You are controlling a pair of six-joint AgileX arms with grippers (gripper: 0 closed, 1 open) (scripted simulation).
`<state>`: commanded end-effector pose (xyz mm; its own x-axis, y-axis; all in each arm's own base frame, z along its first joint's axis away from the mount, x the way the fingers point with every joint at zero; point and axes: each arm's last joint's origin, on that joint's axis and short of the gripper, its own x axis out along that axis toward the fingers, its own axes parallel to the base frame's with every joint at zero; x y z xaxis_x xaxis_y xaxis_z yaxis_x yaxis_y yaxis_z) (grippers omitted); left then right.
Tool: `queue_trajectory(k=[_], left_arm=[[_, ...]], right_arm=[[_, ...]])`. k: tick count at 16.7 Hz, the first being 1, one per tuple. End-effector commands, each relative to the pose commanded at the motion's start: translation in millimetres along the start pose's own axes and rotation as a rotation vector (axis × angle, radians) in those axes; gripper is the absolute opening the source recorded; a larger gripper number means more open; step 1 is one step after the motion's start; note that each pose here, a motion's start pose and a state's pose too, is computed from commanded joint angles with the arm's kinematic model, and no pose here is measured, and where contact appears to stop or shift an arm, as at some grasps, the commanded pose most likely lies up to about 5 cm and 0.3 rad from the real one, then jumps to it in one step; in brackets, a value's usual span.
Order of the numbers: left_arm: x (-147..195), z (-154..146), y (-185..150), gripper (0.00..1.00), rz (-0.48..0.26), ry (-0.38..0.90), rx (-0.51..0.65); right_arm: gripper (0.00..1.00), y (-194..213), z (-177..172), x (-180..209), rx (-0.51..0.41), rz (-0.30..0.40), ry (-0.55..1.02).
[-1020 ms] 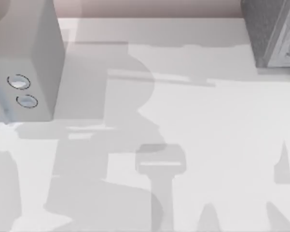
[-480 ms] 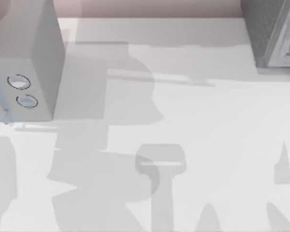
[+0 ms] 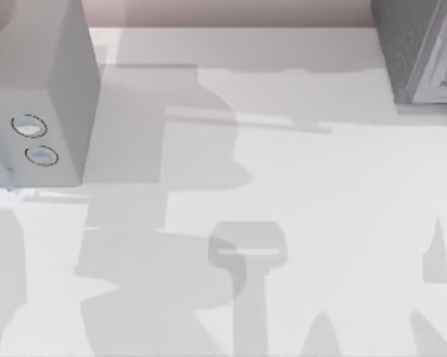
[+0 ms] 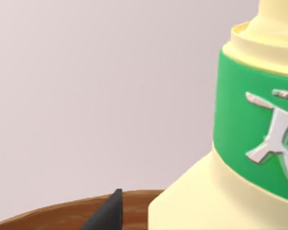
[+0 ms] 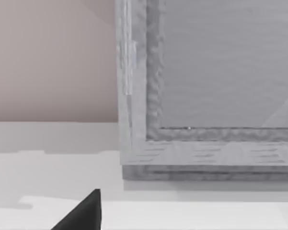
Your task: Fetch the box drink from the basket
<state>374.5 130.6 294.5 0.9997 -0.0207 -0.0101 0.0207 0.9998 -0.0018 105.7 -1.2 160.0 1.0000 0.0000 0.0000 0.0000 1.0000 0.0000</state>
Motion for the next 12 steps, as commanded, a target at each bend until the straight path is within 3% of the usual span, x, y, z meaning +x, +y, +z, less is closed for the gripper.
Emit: queue_trajectory(k=[9,12], left_arm=[[0.0,0.0,0.0,0.02,0.000,0.000,0.000],[0.0,0.0,0.0,0.00,0.000,0.000,0.000]], right_arm=[[1.00,0.0,0.0,0.0,0.000,0.000,0.000],[1.00,0.0,0.0,0.0,0.000,0.000,0.000]])
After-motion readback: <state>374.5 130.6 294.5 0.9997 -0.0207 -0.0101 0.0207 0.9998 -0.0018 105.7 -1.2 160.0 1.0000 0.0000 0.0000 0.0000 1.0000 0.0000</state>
